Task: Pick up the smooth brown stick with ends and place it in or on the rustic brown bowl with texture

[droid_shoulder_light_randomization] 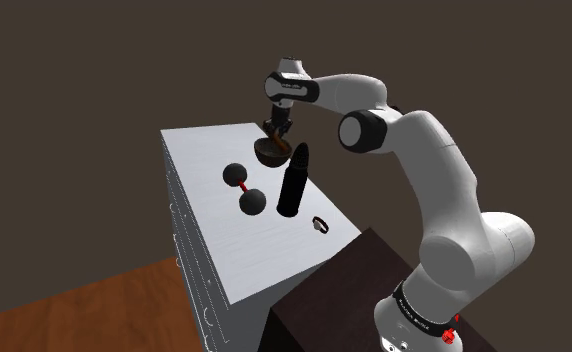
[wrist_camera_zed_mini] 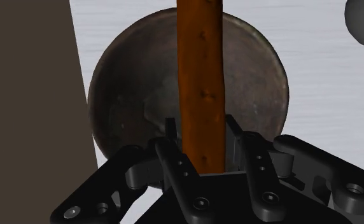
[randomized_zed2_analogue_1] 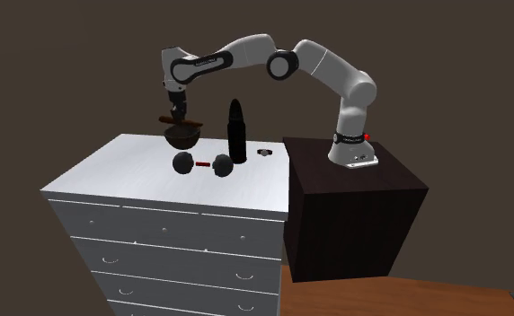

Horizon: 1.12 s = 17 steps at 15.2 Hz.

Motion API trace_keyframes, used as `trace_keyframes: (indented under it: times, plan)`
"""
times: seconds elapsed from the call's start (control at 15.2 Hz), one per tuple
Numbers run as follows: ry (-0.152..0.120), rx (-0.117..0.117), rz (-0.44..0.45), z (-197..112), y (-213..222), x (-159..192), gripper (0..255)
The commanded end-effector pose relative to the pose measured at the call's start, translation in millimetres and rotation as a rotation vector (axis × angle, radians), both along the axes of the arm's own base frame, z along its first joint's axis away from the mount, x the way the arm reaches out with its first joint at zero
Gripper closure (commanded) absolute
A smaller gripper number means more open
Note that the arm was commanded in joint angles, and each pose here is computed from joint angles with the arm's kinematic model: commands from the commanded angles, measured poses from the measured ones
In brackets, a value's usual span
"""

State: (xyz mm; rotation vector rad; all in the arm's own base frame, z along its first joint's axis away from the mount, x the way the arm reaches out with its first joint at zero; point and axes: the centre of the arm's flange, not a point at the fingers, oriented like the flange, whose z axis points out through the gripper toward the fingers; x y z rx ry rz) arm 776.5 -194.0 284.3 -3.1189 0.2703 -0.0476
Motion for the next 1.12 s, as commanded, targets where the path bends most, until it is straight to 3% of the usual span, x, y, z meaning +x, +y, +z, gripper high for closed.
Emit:
trace_keyframes:
  times: [0.0,0.2,0.73,0.79,1.06]
  plan:
    - [-0.001,0.0,0.0,-11,0,1,255]
    - [-0.001,0.0,0.0,-29,0,1,255]
    - [-0.001,0.0,0.0,-29,0,1,255]
    - [-0.001,0.0,0.0,-29,0,1,0]
    - [-0.001,0.0,0.0,-29,0,1,0]
